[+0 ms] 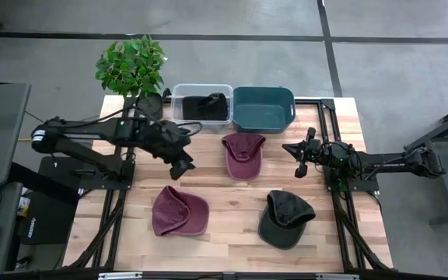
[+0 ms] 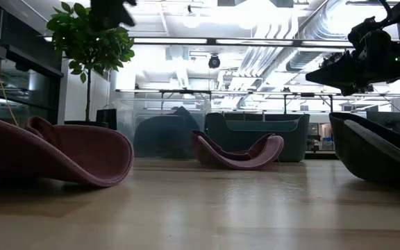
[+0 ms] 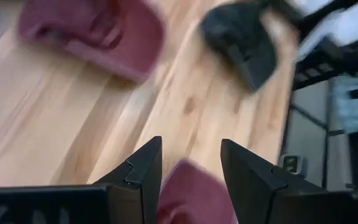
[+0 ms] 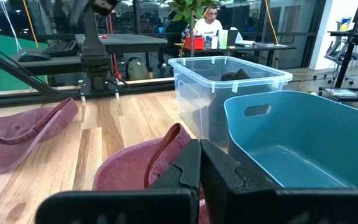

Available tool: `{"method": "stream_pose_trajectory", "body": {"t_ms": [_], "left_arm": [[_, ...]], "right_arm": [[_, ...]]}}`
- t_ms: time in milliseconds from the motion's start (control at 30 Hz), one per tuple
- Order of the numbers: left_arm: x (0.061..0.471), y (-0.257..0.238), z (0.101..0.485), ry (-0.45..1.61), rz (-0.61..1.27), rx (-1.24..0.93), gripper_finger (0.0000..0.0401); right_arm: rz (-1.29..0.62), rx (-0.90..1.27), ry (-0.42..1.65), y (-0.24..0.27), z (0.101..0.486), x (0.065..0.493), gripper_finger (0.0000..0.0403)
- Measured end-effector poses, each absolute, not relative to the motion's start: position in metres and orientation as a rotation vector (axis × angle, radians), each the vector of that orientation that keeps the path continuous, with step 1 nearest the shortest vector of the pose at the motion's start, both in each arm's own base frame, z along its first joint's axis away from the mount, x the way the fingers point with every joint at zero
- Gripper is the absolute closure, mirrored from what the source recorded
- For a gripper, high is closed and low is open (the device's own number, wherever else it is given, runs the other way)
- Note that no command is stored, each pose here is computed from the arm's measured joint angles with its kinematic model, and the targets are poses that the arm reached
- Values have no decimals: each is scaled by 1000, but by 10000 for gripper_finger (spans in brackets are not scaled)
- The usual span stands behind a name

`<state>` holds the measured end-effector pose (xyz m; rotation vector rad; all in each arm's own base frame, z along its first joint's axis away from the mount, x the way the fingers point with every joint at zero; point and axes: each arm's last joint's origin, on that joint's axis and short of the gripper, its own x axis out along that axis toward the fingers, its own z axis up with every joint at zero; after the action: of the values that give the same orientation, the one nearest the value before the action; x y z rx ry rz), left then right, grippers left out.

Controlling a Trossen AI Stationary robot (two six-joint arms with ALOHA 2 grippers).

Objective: Pick & Place hat
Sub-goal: Put the black cap into the transparent bin

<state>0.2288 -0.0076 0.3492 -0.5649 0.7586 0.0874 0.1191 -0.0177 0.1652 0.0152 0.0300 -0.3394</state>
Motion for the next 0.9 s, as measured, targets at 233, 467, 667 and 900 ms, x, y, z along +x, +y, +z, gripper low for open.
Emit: {"method": "stream_pose_trajectory", "body": {"t_ms": [233, 467, 667, 900], "left_arm": [[225, -21, 330, 692, -90, -521, 254], [229, -31, 312, 598, -205, -493, 254], [230, -30, 305, 575, -211, -343, 254], [234, -26, 301, 558, -51, -292, 254]], "right_arm": [[-339, 15, 30, -18, 165, 119, 402], [-340, 15, 30, -18, 165, 119, 402], [-339, 15, 30, -18, 165, 119, 402], [-340, 15, 34, -18, 165, 119, 402]]}}
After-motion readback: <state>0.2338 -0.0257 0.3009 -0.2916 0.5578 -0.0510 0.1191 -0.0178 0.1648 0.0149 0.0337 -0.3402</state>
